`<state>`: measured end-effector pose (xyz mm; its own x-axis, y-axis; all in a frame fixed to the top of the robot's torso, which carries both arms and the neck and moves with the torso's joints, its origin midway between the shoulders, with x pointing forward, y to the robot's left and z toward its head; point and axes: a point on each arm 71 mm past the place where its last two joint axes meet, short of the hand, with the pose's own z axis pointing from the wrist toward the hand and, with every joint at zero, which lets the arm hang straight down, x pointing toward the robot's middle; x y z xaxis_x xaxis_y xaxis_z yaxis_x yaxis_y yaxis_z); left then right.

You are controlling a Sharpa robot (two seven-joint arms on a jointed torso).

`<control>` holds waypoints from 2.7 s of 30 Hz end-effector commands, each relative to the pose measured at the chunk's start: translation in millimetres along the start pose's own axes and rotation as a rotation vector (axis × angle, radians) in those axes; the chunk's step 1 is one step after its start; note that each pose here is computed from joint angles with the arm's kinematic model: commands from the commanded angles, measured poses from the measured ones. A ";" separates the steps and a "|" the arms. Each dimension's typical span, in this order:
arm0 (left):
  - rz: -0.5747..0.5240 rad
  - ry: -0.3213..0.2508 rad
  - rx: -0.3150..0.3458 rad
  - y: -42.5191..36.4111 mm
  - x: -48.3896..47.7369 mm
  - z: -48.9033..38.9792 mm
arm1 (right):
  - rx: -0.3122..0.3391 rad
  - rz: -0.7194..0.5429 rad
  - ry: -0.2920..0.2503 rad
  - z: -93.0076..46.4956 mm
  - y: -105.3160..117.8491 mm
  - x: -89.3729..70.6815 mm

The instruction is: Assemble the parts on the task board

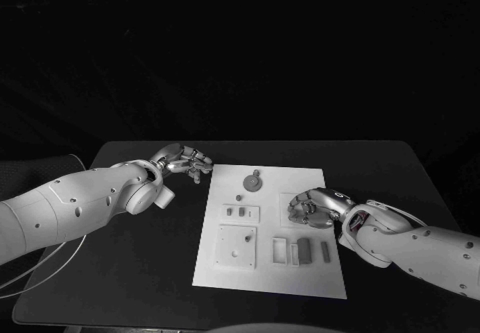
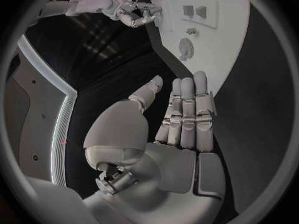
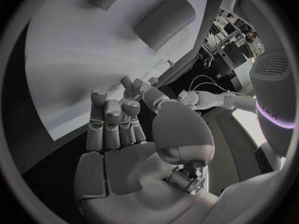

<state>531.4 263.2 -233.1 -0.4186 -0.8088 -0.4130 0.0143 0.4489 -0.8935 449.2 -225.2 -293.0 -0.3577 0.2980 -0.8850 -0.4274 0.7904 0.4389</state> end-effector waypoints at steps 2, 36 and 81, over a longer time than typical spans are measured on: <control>-0.002 0.009 0.012 -1.7 0.9 0.3 | -0.018 -0.008 0.007 0.2 1.7 0.9; -0.001 0.003 0.012 -1.5 0.3 0.2 | -0.039 -0.018 -0.013 -2.9 5.4 -2.0; 0.001 -0.002 0.012 -1.5 -0.3 1.2 | -0.249 0.097 0.038 28.1 96.6 -14.1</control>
<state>532.5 264.7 -233.2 -0.4132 -0.8101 -0.4159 0.0129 0.4514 -0.8922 438.4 -142.5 -241.4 -0.4033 0.3544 -0.8436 -0.5715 0.6225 0.5347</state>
